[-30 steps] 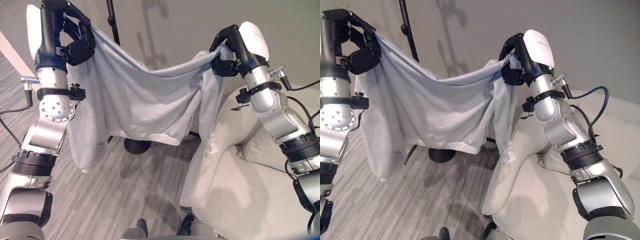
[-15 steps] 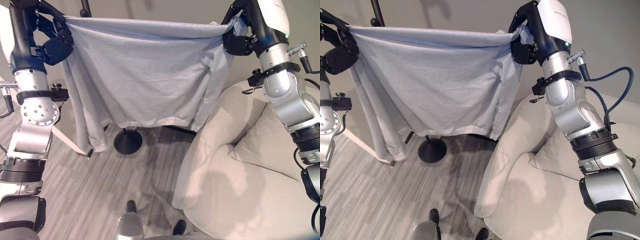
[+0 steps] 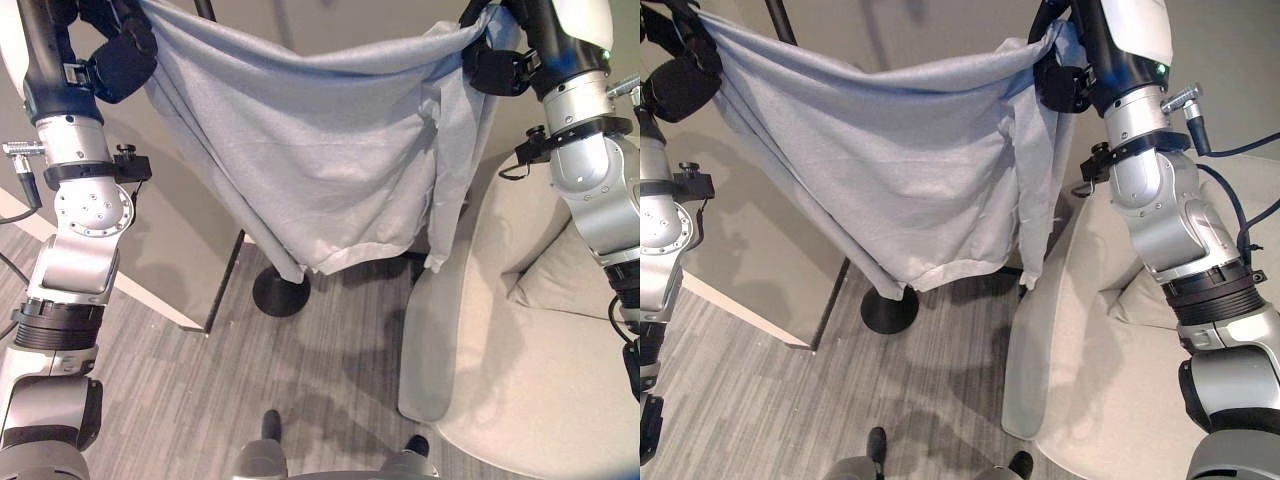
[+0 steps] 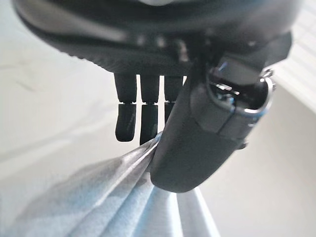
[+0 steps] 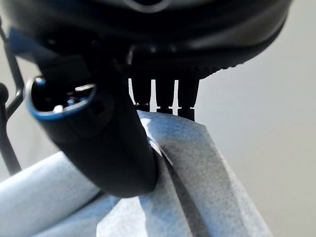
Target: Hang the clothes on the sofa on the clothes rack.
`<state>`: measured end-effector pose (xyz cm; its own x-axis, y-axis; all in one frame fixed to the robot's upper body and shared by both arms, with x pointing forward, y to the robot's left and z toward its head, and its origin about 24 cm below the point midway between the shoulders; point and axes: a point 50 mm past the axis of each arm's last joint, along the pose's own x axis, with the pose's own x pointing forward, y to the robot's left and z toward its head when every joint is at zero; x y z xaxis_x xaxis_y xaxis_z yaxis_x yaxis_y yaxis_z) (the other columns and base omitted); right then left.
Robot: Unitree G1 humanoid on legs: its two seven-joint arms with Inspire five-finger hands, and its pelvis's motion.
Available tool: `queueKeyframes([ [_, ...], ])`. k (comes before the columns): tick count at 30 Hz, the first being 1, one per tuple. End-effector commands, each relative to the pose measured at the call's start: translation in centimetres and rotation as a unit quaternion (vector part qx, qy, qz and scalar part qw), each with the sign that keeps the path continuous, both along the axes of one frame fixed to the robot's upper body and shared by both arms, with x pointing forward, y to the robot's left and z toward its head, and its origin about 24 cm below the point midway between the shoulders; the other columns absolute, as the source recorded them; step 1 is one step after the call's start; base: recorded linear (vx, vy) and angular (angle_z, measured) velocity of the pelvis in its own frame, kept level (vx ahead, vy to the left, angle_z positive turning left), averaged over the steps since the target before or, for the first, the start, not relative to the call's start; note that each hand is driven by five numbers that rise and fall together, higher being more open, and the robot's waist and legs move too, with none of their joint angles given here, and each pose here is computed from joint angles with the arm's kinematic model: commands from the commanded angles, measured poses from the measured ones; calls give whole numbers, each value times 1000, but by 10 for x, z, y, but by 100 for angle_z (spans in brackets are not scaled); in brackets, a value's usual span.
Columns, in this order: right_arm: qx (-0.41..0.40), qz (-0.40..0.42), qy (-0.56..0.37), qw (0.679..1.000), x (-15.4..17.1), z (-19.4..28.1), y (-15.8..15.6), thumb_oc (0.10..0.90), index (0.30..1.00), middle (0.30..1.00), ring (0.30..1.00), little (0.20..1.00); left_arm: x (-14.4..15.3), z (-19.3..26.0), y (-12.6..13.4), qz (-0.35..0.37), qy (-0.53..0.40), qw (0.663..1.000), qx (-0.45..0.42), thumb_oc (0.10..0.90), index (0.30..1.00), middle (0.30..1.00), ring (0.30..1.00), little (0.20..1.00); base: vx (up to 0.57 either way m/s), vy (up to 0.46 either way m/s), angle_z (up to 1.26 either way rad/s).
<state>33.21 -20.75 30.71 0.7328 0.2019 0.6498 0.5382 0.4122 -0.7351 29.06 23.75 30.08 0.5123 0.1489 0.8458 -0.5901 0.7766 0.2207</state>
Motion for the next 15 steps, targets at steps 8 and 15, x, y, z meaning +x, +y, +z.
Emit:
queueKeyframes([
  [8, 1, 33, -137, 990, -28, 51, 14, 400, 300, 300, 300, 300, -33, 46, 8, 10, -137, 990, 15, 400, 300, 300, 300, 300, 37, -102, -18],
  [15, 7, 24, -103, 994, -21, 38, 7, 400, 300, 300, 300, 300, -28, 25, 23, 35, -77, 996, 21, 400, 300, 300, 300, 300, 79, -95, -2],
])
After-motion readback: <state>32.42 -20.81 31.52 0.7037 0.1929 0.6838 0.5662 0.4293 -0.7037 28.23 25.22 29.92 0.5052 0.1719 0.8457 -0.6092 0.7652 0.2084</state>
